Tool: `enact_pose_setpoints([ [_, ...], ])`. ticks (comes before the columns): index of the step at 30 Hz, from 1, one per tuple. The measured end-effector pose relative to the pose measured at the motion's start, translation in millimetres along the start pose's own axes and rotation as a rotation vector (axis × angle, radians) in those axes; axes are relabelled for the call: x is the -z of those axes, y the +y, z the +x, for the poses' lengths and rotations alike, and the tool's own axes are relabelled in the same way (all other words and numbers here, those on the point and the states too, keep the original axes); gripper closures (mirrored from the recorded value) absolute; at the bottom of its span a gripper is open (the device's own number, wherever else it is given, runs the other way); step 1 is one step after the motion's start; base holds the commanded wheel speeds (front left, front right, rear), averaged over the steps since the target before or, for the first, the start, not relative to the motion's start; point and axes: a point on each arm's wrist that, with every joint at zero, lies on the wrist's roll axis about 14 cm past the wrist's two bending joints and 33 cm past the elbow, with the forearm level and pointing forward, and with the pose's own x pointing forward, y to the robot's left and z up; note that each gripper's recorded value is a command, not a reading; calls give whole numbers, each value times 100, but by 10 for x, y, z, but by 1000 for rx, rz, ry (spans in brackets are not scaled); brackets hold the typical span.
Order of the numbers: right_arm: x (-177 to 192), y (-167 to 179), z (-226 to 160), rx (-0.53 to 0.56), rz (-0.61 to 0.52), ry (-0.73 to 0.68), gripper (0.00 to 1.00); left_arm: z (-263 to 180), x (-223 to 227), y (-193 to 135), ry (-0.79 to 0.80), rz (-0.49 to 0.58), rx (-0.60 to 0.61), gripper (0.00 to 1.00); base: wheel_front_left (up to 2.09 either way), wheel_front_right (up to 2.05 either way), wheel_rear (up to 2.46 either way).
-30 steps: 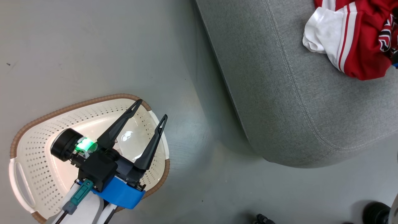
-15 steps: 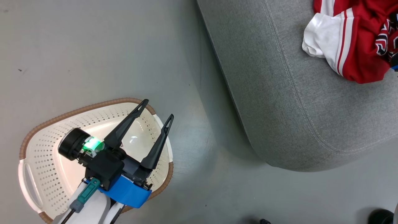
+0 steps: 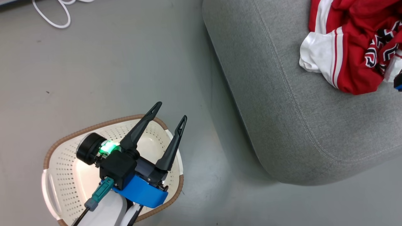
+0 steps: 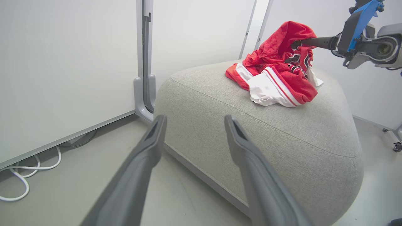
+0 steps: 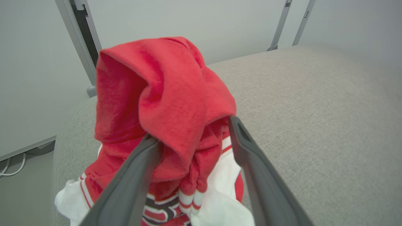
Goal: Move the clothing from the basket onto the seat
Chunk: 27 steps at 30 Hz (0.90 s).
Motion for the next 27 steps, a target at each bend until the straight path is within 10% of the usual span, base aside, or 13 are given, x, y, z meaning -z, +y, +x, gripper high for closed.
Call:
enact_pose_setpoints([
  [27,-284,564,-997,-267,75,-136,0,-787,-567,-117,-83,-14,-294,0,0,0,0],
])
